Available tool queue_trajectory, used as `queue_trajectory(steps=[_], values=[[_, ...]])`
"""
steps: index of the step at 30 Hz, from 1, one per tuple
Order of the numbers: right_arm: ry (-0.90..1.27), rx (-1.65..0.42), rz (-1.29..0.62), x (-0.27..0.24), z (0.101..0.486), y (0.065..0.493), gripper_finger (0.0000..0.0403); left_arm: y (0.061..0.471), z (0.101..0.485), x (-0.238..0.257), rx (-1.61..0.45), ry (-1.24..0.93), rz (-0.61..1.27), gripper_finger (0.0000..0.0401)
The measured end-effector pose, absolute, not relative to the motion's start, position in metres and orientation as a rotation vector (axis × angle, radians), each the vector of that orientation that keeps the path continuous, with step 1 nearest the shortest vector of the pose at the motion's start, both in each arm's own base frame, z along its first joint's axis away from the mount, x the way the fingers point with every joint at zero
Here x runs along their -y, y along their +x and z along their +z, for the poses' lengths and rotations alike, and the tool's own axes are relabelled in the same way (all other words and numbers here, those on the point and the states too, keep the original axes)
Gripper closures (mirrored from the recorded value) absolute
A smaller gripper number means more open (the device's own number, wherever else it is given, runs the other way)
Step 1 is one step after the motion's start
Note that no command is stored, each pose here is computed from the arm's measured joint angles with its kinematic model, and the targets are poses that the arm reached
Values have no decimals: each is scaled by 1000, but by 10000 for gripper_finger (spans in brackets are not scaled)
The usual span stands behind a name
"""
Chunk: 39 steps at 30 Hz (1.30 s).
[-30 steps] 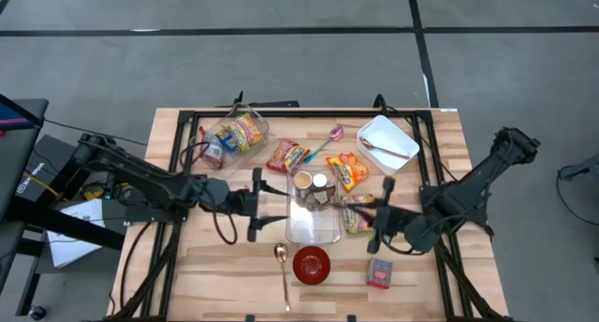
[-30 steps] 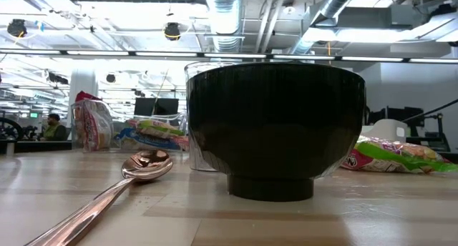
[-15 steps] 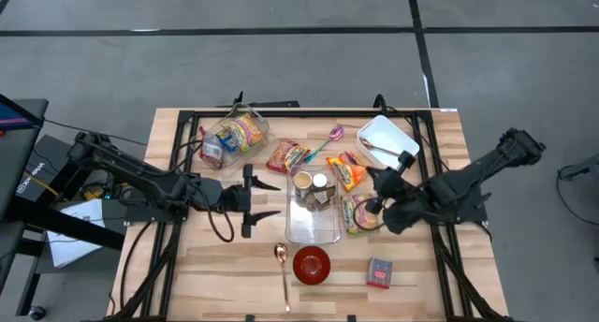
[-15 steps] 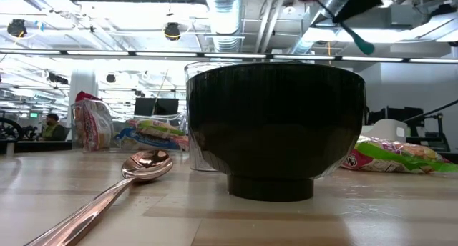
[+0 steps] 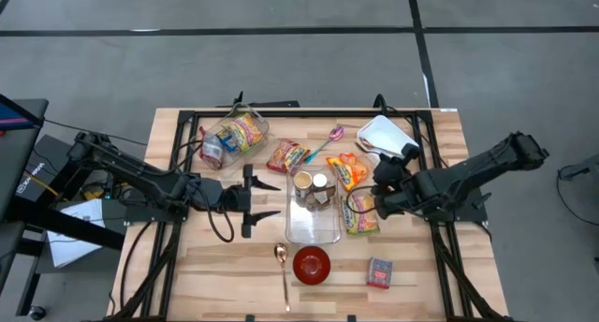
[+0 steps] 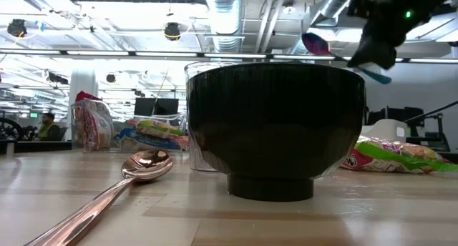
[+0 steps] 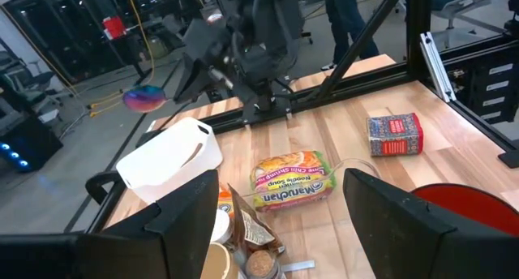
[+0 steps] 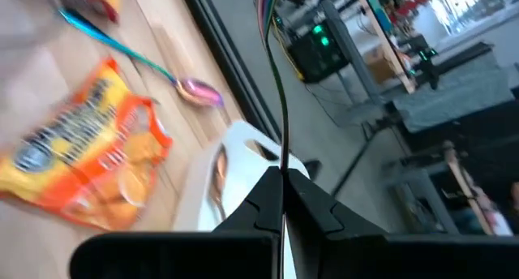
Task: Pick & Place Food Item
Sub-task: Put the bottom blue spoon into the white bin
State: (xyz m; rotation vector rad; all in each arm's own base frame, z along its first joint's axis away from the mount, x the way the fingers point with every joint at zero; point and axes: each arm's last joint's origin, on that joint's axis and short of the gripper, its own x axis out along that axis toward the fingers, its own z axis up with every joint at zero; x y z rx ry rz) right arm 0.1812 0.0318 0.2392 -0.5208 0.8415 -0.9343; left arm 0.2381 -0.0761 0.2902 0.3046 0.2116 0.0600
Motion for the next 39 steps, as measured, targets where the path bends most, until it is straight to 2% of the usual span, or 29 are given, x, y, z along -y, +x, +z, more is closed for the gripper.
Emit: queue_trajectory(steps=[10,28,39], values=[[-541,-925,-1010,-13,227,177,403,238,290,76,-211,291,61,144],[-539,-1041,-1092,16,226,179,403,237,285,76,-257,177,72,144],[-543,-1146,-998,34,207,184,403,235,285,81,-256,173,49,144]])
